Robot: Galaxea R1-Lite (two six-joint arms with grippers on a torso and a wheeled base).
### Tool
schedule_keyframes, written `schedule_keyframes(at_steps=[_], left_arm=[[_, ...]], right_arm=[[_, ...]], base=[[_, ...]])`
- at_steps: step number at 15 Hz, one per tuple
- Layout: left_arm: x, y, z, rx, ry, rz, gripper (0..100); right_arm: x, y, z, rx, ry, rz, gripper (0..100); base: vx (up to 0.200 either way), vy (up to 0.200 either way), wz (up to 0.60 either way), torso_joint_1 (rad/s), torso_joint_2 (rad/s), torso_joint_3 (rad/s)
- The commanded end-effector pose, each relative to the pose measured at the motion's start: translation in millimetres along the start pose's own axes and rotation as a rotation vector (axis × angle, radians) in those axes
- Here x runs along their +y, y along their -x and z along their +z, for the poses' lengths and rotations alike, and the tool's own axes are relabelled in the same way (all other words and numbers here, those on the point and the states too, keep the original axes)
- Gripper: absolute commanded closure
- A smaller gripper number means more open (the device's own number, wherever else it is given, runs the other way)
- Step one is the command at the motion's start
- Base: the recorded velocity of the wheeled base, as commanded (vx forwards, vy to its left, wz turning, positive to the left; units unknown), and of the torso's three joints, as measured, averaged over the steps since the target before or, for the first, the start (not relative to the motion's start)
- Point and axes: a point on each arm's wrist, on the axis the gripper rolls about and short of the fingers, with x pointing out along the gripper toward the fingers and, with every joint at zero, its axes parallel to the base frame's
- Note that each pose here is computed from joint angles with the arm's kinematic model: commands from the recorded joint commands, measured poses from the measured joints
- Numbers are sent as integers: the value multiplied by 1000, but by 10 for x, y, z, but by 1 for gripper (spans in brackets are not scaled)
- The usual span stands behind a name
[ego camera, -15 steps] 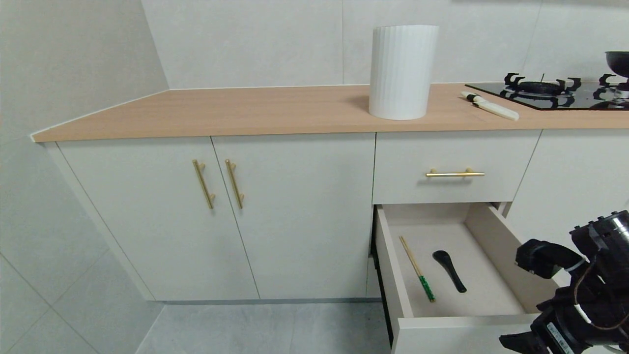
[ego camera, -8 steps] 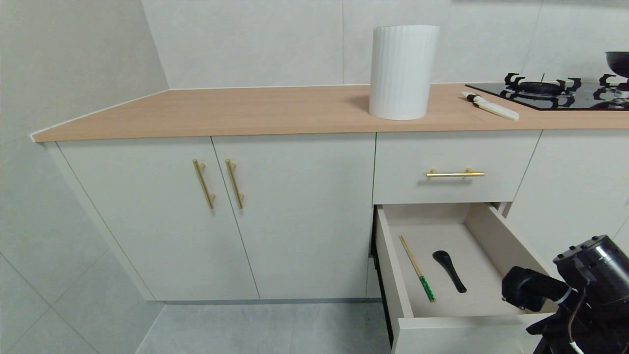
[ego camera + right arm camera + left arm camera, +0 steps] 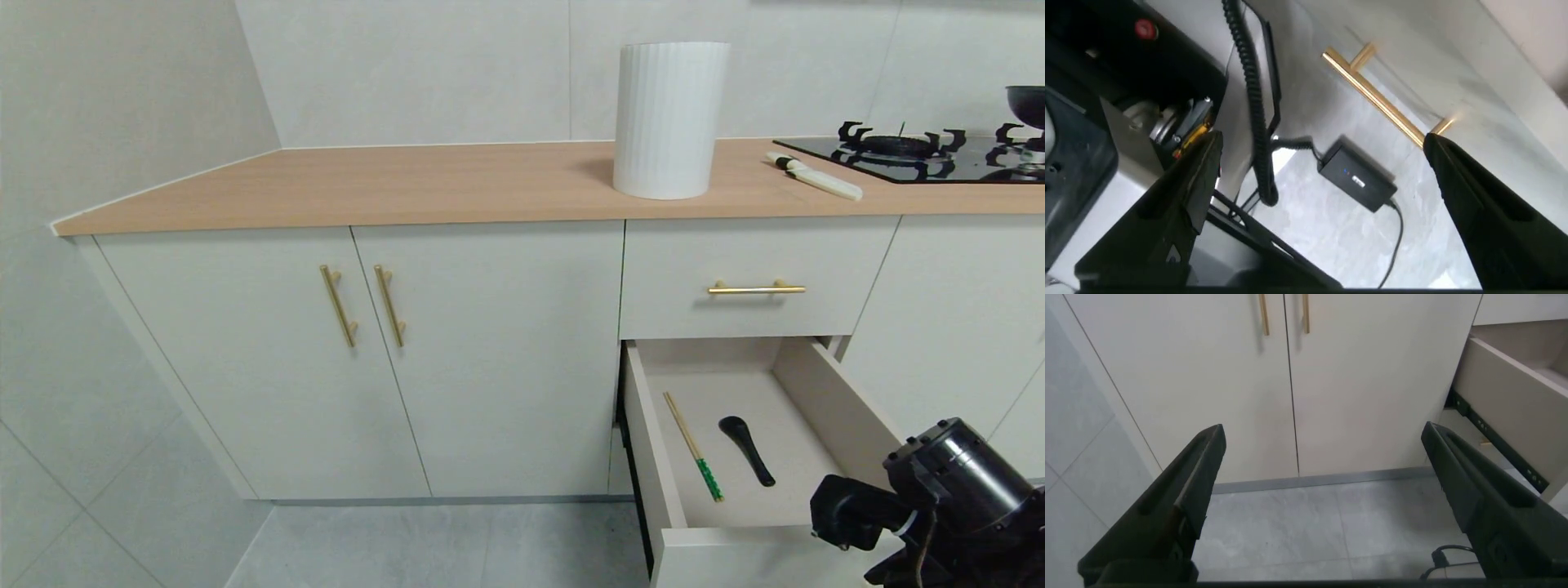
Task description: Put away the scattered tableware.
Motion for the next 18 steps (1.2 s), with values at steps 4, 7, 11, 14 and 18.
schedule_keyframes(at_steps=[4, 7, 11, 14, 18], left_arm=[[0, -1, 0, 1, 0, 0, 0], [0, -1, 0, 1, 0, 0, 0], [0, -1, 0, 1, 0, 0, 0], [0, -1, 0, 1, 0, 0, 0], [0, -1, 0, 1, 0, 0, 0]], right_arm=[[-37, -118, 18, 68, -13, -60, 0], [-125, -181, 54, 93, -49, -90, 0], [-293, -211, 141, 89, -131, -128, 0], [-369, -280, 228, 92, -219, -151, 0], [-448, -403, 380, 97, -335, -186, 0]], base=[[0, 0, 0, 0, 0, 0], [0, 0, 0, 0, 0, 0], [0, 0, 0, 0, 0, 0], [0, 0, 0, 0, 0, 0], [0, 0, 0, 0, 0, 0]])
